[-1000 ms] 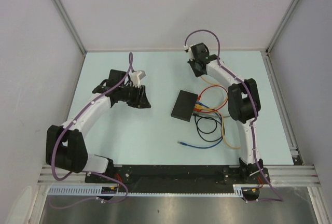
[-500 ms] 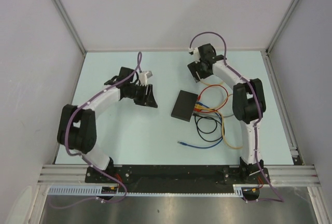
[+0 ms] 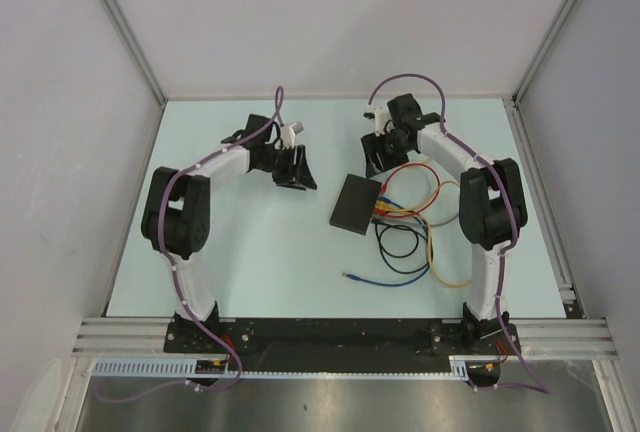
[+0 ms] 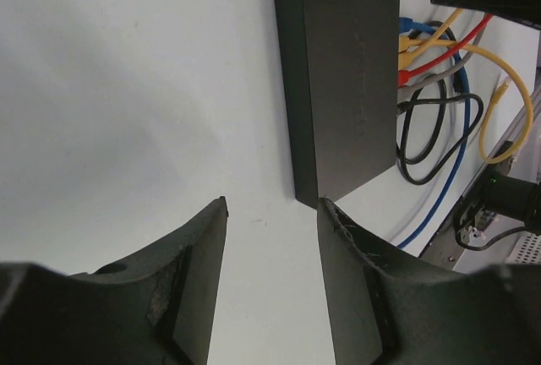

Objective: Pull the plug from the switch port

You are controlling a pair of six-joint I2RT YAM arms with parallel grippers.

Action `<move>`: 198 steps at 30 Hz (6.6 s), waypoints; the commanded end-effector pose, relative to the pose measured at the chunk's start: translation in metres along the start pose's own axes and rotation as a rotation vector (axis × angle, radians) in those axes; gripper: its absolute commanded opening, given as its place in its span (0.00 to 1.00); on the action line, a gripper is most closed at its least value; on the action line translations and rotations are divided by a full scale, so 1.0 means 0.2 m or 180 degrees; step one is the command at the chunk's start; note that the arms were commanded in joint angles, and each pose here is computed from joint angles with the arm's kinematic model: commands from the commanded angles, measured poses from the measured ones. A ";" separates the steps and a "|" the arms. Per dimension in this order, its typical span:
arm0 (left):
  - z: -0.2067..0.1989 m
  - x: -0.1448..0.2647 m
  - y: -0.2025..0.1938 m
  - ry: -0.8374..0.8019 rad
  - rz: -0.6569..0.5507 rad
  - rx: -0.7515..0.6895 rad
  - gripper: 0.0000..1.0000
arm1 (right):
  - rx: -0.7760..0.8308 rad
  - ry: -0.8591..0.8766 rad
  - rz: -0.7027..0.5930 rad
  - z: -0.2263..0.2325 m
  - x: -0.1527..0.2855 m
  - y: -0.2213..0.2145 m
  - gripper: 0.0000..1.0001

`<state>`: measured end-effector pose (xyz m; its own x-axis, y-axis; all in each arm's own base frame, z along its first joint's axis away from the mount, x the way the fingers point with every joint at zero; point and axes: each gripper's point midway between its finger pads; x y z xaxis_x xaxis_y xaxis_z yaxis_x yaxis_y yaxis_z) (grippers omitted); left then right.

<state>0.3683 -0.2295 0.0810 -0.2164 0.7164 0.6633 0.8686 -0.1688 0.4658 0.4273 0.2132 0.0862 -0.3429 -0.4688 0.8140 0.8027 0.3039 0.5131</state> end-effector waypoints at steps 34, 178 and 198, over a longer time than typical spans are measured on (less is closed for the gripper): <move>-0.08 0.02 -0.20 -0.0065 0.0106 -0.0048 0.53 | -0.0025 0.0337 0.0357 0.23 -0.19 -0.17 0.60; -0.15 -0.32 -0.28 0.0002 0.0775 -0.0779 0.02 | 0.0293 0.1067 0.0417 -0.04 0.29 -0.10 0.41; -0.17 -0.32 -0.30 -0.0033 0.0792 -0.0822 0.02 | 0.0626 0.0553 0.0514 -0.02 0.56 -0.73 0.36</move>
<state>0.3190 -0.3000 0.0421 0.0087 0.6994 0.7147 0.7746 -0.4567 0.4375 0.2718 0.1390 0.0845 0.0107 -0.5790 0.8152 0.7645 0.5303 0.3666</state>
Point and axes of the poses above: each gripper's point midway between its finger pads, its own x axis back along the fingers, its own z axis along the line the jaws close on, y = z × x, and after that the axes turned 5 degrees about -x, right-handed
